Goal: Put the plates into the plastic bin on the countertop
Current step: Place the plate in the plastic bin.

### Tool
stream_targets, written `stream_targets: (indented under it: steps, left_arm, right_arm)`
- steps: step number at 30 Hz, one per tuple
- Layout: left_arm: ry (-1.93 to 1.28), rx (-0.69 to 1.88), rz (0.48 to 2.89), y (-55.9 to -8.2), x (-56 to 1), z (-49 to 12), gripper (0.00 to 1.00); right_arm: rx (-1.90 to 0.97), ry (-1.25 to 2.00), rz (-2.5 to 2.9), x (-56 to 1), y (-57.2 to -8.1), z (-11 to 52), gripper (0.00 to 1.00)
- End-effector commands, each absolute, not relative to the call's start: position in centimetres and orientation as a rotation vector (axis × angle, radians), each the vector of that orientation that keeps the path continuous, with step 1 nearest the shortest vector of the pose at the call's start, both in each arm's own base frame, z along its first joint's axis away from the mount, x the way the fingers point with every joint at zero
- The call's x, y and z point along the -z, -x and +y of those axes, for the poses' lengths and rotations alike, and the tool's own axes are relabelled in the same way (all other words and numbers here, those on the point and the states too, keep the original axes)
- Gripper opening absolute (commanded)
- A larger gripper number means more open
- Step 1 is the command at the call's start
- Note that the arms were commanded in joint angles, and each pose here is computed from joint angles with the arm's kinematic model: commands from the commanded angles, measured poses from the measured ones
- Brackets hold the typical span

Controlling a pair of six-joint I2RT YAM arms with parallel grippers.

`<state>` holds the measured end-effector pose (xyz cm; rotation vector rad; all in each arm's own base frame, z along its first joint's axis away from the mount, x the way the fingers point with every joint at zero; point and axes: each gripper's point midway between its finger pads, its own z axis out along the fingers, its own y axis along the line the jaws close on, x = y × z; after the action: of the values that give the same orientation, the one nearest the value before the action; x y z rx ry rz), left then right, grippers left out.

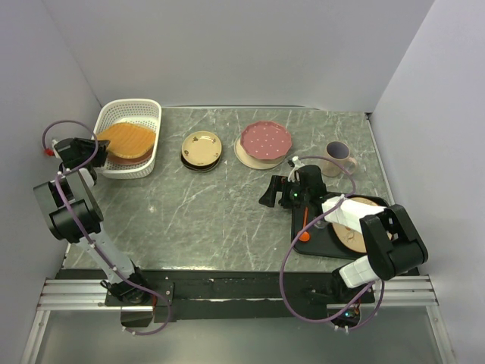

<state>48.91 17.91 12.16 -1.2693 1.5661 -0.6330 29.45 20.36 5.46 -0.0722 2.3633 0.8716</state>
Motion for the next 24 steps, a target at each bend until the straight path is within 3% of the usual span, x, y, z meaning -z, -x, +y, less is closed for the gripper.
stream_targets:
  steps: [1, 19, 24]
  left_arm:
    - [1.258, 0.588, 1.518, -48.7, -13.8, 19.1, 0.57]
    - [1.271, 0.194, 1.493, -45.4, -17.8, 21.2, 0.91]
    - [1.199, 0.163, 1.510, -46.1, -19.5, 19.7, 0.95]
  right_arm:
    - [-0.883, 0.095, 2.290, -7.3, -30.5, 21.0, 1.00]
    - [-0.898, 0.098, 2.287, -7.4, -30.4, 21.1, 1.00]
    - [-0.902, 0.099, 2.280, -7.6, -30.4, 21.1, 1.00]
